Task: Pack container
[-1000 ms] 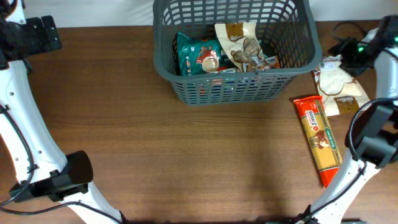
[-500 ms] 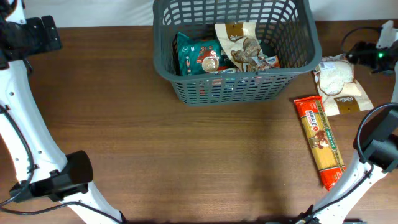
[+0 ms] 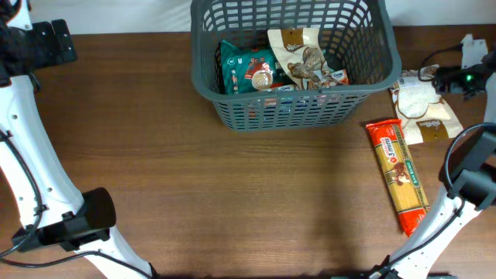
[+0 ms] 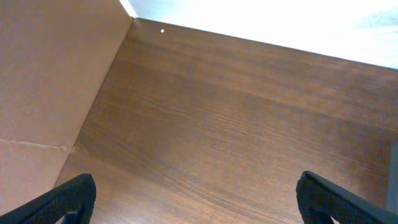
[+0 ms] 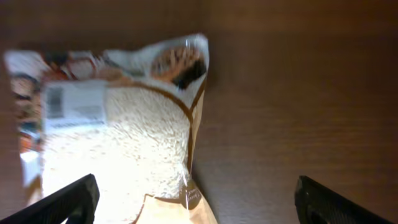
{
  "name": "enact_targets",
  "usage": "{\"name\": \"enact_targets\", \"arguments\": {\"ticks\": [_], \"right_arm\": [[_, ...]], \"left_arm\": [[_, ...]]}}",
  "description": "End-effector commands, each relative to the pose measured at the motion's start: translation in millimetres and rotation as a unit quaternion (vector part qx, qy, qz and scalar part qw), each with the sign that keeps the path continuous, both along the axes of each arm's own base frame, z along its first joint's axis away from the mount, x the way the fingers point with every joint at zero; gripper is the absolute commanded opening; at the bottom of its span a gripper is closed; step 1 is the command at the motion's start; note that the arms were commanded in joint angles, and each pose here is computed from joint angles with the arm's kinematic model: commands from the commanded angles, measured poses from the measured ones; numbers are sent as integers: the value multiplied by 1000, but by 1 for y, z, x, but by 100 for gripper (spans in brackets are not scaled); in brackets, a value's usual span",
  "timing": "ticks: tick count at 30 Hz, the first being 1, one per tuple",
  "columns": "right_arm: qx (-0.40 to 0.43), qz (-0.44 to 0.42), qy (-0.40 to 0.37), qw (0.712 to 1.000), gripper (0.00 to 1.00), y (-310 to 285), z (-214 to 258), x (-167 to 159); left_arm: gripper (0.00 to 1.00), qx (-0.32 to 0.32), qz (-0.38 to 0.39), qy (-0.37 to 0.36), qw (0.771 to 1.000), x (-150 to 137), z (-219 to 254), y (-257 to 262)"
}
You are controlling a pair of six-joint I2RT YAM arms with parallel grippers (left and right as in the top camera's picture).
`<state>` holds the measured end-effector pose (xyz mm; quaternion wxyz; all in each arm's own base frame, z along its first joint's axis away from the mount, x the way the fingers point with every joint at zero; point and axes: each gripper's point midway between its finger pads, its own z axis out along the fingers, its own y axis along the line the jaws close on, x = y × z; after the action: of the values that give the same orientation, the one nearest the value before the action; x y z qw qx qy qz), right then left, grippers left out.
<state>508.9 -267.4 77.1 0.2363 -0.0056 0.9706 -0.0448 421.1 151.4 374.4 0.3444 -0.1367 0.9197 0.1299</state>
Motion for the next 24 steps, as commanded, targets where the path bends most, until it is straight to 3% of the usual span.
{"name": "enact_targets", "arguments": {"ticks": [1, 4, 10, 16, 24], "right_arm": [[-4, 8, 30, 1000, 96, -5, -22, -8], [10, 3, 49, 999, 94, -1, -30, -16], [46, -87, 89, 991, 95, -5, -35, -40], [84, -93, 148, 981, 100, 11, -41, -70], [50, -67, 112, 990, 99, -1, -37, -52]], "left_arm": [[99, -4, 8, 3, 1000, 0, -3, 2], [99, -4, 8, 3, 1000, 0, -3, 2], [99, -4, 8, 3, 1000, 0, -3, 2], [99, -4, 8, 3, 1000, 0, -3, 2], [99, -4, 8, 3, 1000, 0, -3, 2]]}}
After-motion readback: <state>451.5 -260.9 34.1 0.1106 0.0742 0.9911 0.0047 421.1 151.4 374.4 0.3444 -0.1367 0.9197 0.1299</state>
